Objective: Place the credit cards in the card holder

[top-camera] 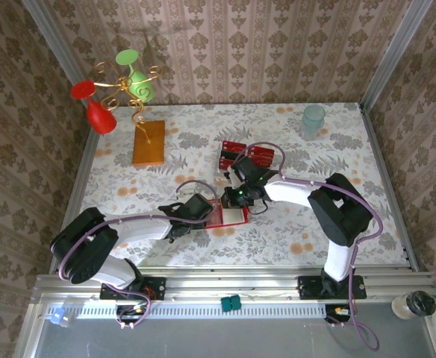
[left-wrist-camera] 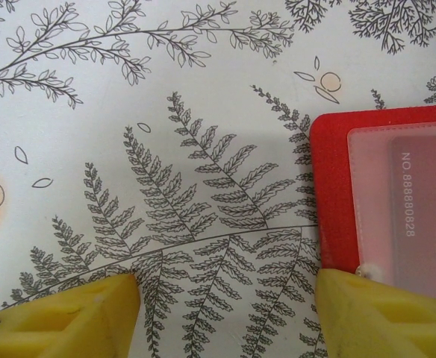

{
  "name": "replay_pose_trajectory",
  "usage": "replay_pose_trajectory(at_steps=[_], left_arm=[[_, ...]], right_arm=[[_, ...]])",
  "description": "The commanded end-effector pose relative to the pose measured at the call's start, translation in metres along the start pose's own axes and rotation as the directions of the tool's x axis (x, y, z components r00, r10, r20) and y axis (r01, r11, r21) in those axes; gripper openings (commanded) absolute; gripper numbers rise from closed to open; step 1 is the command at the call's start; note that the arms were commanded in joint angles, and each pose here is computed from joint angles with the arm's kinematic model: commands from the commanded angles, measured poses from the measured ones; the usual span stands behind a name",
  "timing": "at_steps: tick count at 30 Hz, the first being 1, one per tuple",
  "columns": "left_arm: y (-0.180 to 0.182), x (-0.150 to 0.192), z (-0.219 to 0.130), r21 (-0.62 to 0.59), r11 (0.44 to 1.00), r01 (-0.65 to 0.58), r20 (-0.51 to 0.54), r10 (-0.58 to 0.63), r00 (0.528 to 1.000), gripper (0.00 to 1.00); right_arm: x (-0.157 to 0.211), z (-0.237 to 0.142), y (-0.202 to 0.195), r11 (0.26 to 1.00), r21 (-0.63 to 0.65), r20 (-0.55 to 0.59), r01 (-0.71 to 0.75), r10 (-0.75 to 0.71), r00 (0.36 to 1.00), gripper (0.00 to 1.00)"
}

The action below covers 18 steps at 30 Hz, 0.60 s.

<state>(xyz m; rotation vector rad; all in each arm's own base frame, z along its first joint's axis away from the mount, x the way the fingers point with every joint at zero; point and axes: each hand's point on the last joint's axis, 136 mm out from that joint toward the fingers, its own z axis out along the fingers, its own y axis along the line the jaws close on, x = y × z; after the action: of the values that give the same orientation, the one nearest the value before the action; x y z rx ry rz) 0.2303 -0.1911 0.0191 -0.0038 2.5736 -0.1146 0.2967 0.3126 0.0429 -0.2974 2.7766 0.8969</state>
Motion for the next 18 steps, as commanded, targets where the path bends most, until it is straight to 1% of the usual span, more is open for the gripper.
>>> replay_pose_trajectory(at_steps=[1,8,18], left_arm=[[0.011,0.006,0.004,-0.042,0.999,-0.027,-0.023,0.026,0.999,0.65],[0.012,0.004,0.006,-0.045,0.999,-0.025,-0.023,0.024,0.999,0.65],[0.01,0.004,0.007,-0.039,0.999,-0.025,-0.024,0.024,0.999,0.65]], right_arm=[[0.002,0.009,-0.002,1.0,0.022,-0.022,-0.003,0.004,1.0,0.0],[0.006,0.021,-0.007,0.999,0.035,-0.04,-0.013,0.014,0.999,0.0],[0.009,0.031,0.002,0.999,0.034,-0.071,0.008,-0.005,0.997,0.0]])
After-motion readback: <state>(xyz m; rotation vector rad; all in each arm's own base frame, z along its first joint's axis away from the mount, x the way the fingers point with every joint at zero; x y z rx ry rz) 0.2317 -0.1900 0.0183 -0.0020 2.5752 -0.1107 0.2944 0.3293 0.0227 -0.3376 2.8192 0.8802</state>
